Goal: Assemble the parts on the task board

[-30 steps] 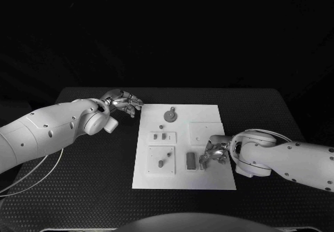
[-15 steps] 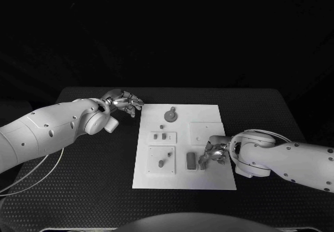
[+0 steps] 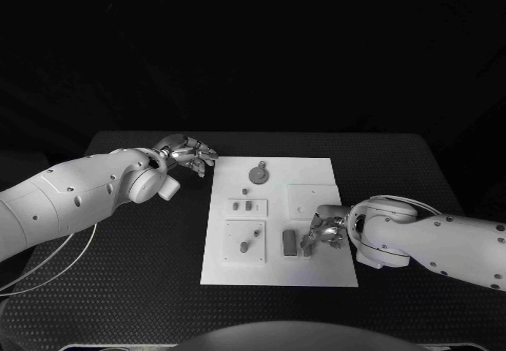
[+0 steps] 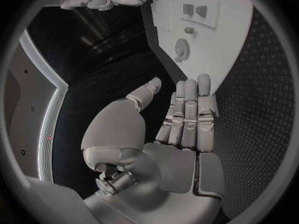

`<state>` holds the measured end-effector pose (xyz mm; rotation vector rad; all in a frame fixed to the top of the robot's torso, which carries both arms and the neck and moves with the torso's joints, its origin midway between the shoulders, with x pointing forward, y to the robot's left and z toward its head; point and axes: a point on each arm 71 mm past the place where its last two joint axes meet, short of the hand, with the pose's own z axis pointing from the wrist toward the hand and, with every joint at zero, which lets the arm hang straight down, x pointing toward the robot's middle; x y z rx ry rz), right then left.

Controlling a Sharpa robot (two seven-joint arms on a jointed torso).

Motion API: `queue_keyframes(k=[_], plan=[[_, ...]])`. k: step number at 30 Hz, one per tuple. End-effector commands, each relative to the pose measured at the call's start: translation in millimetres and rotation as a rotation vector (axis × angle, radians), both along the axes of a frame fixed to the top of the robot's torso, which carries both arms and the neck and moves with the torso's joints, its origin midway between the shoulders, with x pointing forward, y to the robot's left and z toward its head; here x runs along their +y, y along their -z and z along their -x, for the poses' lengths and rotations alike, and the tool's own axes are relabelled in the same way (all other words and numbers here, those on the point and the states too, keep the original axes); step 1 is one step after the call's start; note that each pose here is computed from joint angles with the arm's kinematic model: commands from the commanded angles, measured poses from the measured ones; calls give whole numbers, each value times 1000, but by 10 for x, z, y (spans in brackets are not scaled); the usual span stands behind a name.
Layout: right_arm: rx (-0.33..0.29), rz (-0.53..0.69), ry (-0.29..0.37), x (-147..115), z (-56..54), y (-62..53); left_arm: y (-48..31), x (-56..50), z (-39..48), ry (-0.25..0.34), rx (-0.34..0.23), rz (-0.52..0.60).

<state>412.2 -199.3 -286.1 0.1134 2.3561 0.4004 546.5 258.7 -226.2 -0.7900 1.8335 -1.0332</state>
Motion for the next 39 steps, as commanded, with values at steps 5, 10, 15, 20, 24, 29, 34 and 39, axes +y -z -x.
queue_keyframes(k=[5,10,15,20,24,29,34,39], plan=[[19,9,-19,15,28,27,-10,-24,2,16,-1,5],[19,7,-17,17,27,28,-10,-24,3,16,-1,5],[23,4,-19,27,33,28,-9,-22,3,16,-1,5],[25,2,-18,25,37,30,-9,-19,3,15,0,4],[42,-8,-13,27,47,37,-10,-18,3,15,-1,4],[38,-9,-9,25,41,37,-9,-17,2,14,-1,4],[29,-12,-1,17,29,35,-9,-21,3,16,0,4],[31,-18,3,29,24,37,-9,-10,3,13,0,3]])
